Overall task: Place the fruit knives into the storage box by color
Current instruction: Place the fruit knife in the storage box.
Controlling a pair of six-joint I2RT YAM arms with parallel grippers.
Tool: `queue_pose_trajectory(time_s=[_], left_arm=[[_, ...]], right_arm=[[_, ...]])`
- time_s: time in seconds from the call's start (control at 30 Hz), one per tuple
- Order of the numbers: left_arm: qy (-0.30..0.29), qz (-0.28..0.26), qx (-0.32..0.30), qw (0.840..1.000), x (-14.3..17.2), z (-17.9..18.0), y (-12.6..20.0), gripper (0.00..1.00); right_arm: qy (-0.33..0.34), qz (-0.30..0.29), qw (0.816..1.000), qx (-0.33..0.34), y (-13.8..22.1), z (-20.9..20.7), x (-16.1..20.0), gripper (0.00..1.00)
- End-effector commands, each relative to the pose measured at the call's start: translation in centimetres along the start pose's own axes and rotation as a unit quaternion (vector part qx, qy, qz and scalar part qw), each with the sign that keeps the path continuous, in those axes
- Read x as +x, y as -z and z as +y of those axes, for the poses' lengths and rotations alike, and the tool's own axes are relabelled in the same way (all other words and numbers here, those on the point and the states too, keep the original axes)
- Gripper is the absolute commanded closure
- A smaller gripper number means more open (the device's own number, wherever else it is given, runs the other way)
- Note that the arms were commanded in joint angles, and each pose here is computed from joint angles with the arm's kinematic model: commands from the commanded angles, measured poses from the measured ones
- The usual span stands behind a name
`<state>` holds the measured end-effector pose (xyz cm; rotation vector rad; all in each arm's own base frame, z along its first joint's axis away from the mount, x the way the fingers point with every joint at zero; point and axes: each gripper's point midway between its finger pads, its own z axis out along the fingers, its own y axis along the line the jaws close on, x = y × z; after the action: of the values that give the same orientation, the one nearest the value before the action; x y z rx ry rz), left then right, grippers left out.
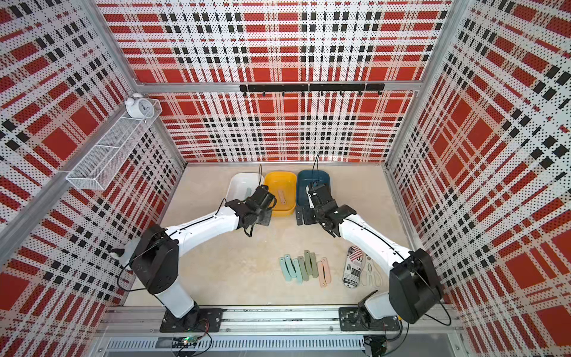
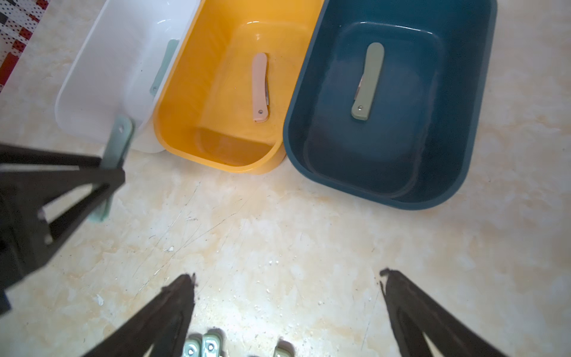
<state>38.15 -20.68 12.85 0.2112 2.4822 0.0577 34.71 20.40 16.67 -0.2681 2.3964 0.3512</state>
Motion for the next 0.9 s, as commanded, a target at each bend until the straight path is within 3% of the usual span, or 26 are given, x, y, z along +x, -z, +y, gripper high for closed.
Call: queue_pose_trajectory(time_s=[0.0,0.3,0.6,0.87], left_arm=[[0.012,-0.004,-0.031,0.999,-2.6,3.4,-0.5,0.79],[0.054,0.008,-0.084,0.995,-7.1,8.9,-6.1,0.79],[0.062,0.06,-0.102,0.991,-5.2,11.1,-11.7,0.8],[0.06,0.076,-0.104,0.99,-4.4,11.7,-13.6,0.79]], right_arm=[[0.002,-0.002,1.0,0.007,-0.3,0.1,-0.6,0.0],[0.016,-0.004,1.0,0.022,-0.8,-0.2,-1.1,0.0],[0.026,0.005,0.999,0.038,-1.9,-1.0,-0.5,0.0],[0.023,0.008,0.999,0.032,-2.6,-0.8,-0.4,0.0]])
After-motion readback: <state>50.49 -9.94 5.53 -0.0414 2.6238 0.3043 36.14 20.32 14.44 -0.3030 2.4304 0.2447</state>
